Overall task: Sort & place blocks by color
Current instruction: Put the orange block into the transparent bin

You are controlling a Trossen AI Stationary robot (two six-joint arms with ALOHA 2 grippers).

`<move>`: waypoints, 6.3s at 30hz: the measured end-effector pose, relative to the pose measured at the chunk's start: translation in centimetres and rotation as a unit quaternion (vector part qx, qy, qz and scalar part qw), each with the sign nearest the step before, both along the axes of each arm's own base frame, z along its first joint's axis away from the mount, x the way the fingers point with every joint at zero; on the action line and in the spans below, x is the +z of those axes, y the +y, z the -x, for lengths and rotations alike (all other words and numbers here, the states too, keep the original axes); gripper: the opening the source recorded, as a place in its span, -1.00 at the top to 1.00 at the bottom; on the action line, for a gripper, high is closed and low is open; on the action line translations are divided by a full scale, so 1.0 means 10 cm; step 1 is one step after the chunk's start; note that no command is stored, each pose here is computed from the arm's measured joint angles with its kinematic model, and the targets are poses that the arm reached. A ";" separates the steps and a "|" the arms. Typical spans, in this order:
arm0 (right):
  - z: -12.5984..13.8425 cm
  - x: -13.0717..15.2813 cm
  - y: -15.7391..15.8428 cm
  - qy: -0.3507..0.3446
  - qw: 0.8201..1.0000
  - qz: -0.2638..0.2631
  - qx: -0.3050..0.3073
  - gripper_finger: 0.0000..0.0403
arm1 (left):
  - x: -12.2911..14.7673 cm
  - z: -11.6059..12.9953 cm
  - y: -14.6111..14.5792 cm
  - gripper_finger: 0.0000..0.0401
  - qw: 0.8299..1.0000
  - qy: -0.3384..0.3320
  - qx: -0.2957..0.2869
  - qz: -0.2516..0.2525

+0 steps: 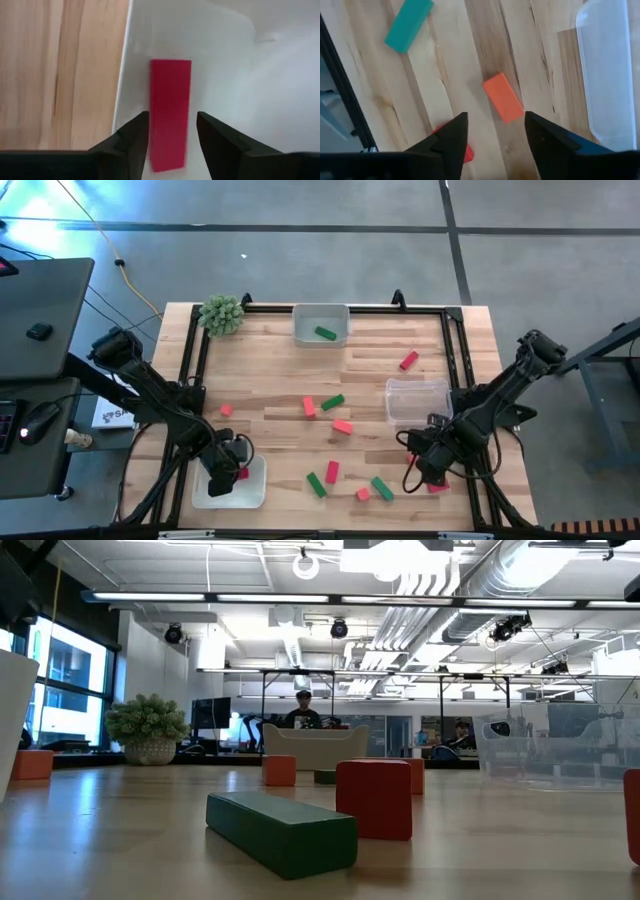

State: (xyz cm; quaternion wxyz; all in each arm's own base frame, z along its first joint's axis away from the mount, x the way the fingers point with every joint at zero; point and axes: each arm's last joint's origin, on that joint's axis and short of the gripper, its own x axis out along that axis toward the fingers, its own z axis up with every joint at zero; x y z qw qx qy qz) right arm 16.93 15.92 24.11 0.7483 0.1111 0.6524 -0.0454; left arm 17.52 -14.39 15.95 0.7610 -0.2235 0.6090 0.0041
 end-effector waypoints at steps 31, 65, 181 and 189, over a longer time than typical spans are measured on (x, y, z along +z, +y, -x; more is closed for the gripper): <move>-0.25 -0.66 0.24 0.087 0.980 0.089 0.156 -0.10 | 0.26 -0.22 -0.04 -0.02 0.996 -0.017 0.004 0.082; -0.13 -0.95 0.11 0.120 0.962 0.129 0.211 -0.10 | 0.90 -0.61 0.22 -0.02 0.991 -0.125 0.023 -0.035; -0.07 -0.52 -1.87 0.032 0.972 -0.015 -0.232 0.53 | 1.22 -1.08 2.37 -0.02 0.898 -0.340 0.179 -0.214; -0.15 -0.65 -1.89 0.063 0.971 -0.030 -0.228 0.53 | 1.21 -1.10 2.42 -0.02 0.897 -0.344 0.199 -0.194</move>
